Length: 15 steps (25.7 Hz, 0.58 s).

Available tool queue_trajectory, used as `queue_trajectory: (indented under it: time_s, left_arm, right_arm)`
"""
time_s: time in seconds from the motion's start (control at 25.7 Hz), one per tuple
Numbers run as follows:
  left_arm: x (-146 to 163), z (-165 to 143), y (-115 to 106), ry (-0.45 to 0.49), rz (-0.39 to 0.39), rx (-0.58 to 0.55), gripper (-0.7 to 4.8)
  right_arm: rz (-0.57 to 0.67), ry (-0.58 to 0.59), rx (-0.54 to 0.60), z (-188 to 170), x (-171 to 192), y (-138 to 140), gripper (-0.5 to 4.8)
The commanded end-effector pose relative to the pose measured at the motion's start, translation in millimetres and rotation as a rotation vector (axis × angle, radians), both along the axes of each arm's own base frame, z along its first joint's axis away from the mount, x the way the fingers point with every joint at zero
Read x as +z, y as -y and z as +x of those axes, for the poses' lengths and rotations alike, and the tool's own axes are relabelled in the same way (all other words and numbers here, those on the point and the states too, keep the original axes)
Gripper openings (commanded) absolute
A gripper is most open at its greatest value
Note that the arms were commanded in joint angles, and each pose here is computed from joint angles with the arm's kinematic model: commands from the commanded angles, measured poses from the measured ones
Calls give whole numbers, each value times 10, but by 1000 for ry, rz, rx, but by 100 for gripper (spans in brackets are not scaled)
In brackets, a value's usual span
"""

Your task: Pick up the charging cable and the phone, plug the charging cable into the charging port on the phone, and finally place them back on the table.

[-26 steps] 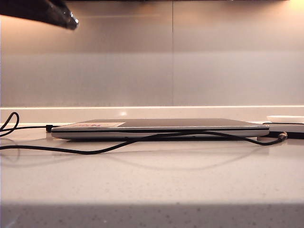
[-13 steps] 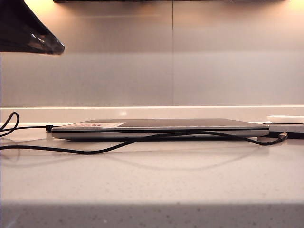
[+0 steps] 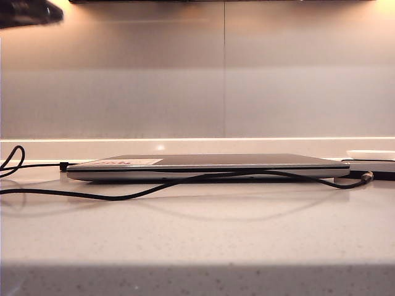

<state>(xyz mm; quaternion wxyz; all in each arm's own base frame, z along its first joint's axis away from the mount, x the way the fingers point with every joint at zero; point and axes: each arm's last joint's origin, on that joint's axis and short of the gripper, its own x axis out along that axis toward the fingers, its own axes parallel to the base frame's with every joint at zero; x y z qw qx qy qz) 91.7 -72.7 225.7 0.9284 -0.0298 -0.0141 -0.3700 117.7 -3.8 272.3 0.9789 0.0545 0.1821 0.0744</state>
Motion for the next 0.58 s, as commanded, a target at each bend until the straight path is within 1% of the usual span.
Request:
queue_trajectory:
  time_s: [0.04,0.27,0.43,0.58]
  left_arm:
    - [50,-40,-105,78,3,59,-6]
    - [108,-41,-351,143,-26,275,-6]
    - [93,-65,-490,176,-31,413,-5]
    - [-19,-58,-565,178,-24,498,-5]
  right_arm:
    - [-4,24,1,0,31,-2,-1]
    - [-4,24,1,0,31,-2,-1]
    - [-4,24,1,-1,32,-2,-1]
    - [-4,24,1,-1,32,-2,-1]
